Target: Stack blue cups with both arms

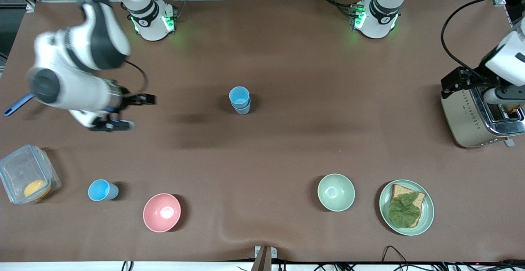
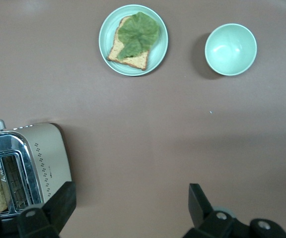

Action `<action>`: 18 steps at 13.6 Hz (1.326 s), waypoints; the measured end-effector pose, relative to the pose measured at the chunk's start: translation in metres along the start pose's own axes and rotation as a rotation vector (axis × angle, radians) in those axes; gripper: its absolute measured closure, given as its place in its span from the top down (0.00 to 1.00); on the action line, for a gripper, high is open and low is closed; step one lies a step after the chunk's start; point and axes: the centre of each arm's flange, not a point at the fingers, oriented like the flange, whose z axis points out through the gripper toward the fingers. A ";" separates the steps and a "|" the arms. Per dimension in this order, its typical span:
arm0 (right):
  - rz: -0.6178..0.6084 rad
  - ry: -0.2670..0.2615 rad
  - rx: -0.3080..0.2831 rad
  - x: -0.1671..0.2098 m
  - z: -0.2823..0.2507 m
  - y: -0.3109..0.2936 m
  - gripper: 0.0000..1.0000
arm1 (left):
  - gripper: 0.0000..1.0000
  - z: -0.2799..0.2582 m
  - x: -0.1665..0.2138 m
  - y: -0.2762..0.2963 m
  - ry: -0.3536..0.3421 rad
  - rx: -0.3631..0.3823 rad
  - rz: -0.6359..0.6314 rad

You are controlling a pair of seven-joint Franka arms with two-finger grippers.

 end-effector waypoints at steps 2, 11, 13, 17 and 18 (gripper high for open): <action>-0.050 0.053 -0.001 -0.030 -0.045 0.052 1.00 | 1.00 0.000 -0.001 0.008 -0.006 0.000 0.013; 0.008 0.183 -0.101 -0.097 -0.138 0.114 1.00 | 1.00 -0.001 -0.002 0.007 -0.011 -0.002 0.013; 0.012 0.199 -0.103 -0.099 -0.153 0.110 1.00 | 1.00 -0.004 -0.002 0.007 -0.005 -0.002 0.012; 0.009 0.185 -0.104 -0.098 -0.159 0.108 1.00 | 1.00 -0.005 -0.003 0.007 -0.017 -0.003 0.012; 0.008 0.175 -0.103 -0.097 -0.157 0.108 1.00 | 1.00 -0.005 -0.005 0.008 -0.029 -0.002 0.013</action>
